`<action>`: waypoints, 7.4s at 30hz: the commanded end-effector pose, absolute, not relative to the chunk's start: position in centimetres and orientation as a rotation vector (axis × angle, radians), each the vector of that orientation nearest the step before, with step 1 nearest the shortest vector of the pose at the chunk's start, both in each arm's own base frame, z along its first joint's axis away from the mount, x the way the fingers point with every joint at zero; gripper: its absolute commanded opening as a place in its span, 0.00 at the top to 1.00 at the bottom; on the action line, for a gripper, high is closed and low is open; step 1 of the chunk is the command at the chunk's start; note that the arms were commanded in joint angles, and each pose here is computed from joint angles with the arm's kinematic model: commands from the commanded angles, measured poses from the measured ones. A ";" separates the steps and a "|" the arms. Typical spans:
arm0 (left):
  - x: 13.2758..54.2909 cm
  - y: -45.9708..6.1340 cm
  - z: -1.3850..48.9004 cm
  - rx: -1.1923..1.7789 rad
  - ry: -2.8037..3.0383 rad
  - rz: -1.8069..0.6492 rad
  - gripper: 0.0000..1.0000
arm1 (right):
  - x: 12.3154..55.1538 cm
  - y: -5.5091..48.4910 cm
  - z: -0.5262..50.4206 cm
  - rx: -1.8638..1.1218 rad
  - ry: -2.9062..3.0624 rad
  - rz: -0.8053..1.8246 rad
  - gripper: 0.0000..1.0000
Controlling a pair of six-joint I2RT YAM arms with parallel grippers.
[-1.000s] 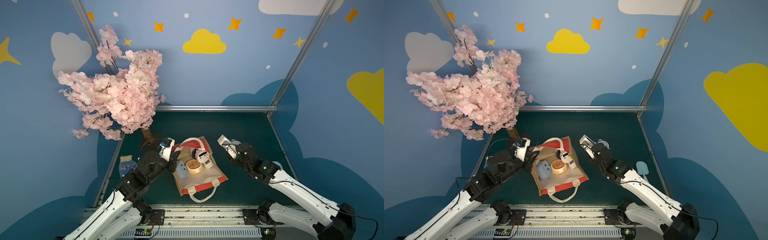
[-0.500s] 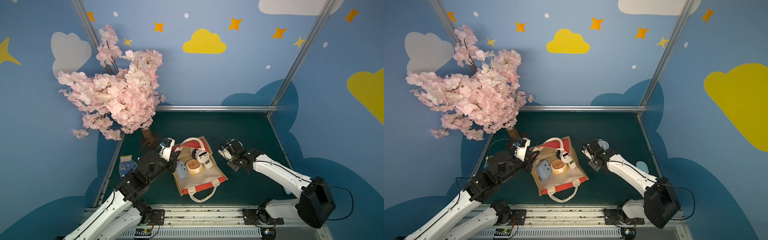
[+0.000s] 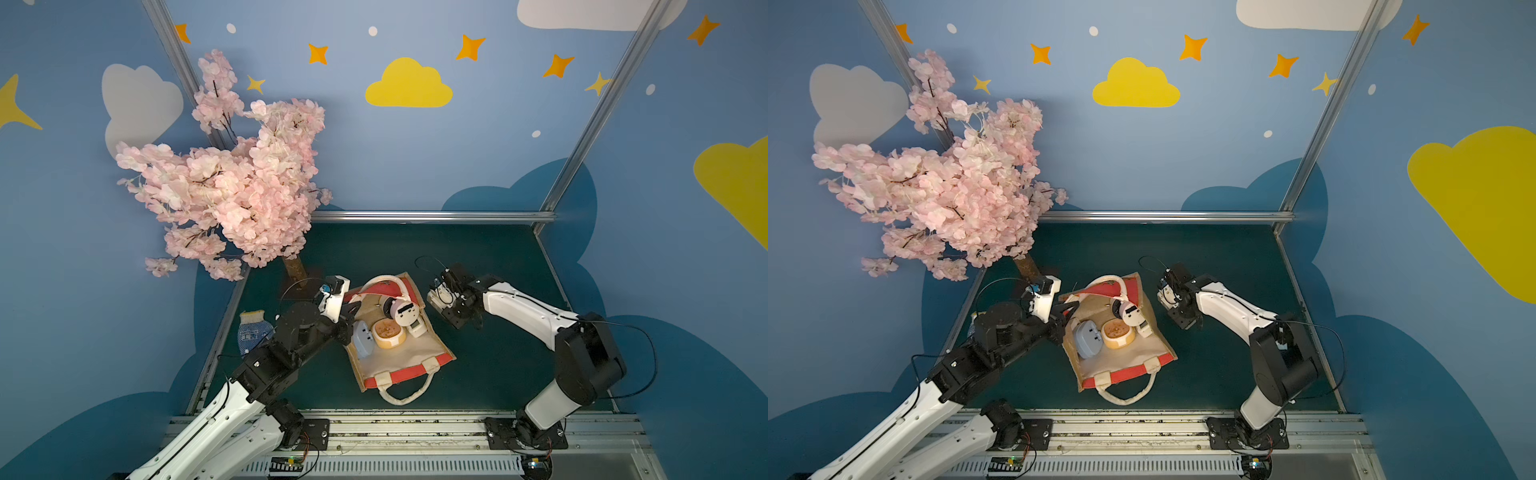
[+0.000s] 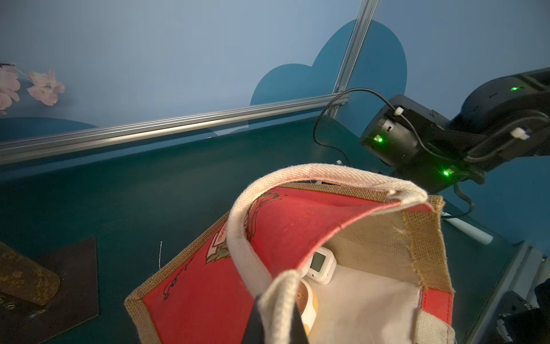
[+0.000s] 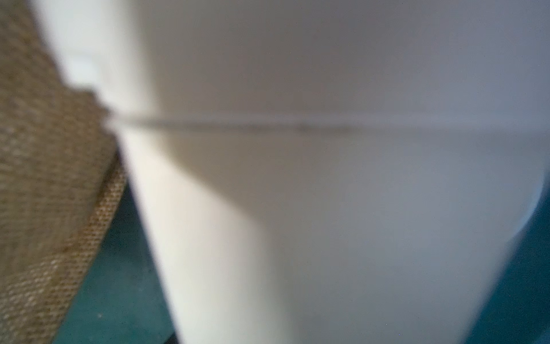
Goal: Take the alarm clock out of the canvas bag
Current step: Place the alarm at the center of the board, then pick up the alarm from the canvas bag.
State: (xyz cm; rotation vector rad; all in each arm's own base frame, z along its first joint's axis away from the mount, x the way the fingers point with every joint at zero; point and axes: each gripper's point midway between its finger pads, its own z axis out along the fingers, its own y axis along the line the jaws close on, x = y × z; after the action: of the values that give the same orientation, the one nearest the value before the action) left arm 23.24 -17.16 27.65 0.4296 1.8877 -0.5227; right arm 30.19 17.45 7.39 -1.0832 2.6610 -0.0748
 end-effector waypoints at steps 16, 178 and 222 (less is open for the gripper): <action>23.1 -17.4 29.4 0.429 1.818 -0.553 0.93 | 34.0 19.0 5.2 -0.982 2.857 0.085 0.77; 20.8 -17.8 30.7 0.500 1.731 -0.629 0.94 | 21.6 44.8 8.1 -1.018 2.279 0.311 0.19; 21.6 -16.9 29.5 0.477 1.760 -0.540 0.94 | 18.2 38.3 20.2 -0.975 2.068 0.553 0.87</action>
State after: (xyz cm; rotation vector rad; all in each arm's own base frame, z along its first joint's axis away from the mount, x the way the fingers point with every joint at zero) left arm 21.29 -16.94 27.58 0.5109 1.8256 -0.5285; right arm 18.06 38.46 17.34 -0.9959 2.1304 0.5374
